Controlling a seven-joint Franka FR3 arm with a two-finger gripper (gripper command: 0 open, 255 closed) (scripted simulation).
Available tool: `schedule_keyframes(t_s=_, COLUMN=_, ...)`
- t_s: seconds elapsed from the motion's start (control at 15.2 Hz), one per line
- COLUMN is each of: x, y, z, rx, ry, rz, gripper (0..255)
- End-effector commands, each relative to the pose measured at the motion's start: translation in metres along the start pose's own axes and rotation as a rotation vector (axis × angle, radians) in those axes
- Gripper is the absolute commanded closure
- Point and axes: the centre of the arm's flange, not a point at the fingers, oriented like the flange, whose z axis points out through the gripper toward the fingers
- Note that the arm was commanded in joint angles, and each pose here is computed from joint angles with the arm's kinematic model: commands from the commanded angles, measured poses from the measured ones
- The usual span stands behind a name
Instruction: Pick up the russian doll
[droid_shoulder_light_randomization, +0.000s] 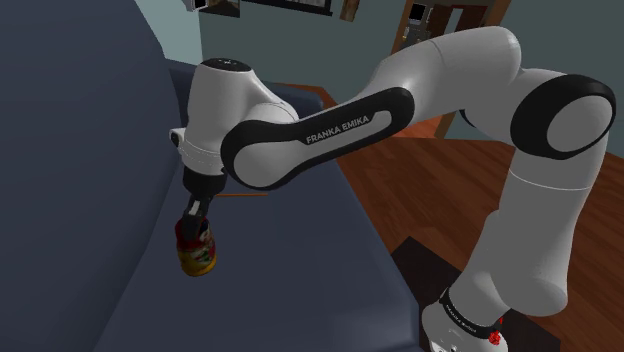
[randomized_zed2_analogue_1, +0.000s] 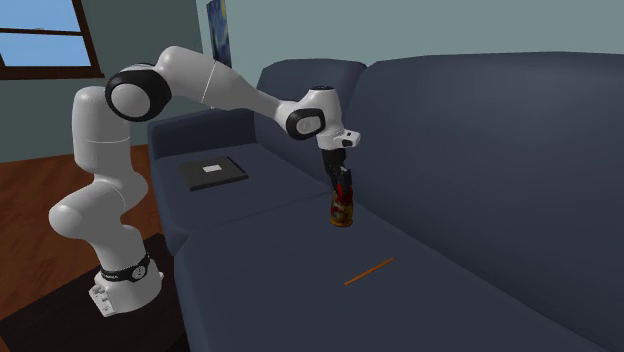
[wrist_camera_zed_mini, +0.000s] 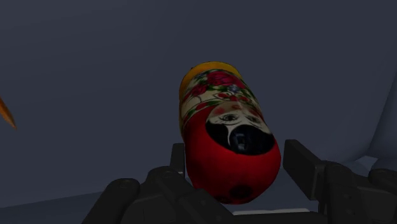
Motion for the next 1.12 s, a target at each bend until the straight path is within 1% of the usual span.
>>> schedule_keyframes(t_s=0.0, x=0.000, y=0.000, z=0.001, rx=0.000, ry=-0.002, rz=0.000, gripper=255)
schedule_keyframes(t_s=0.4, x=0.000, y=0.000, z=0.002, rx=0.000, ry=-0.002, rz=0.000, gripper=255)
schedule_keyframes(t_s=1.06, x=0.012, y=0.000, z=-0.049, rx=0.000, ry=-0.002, rz=0.000, gripper=255)
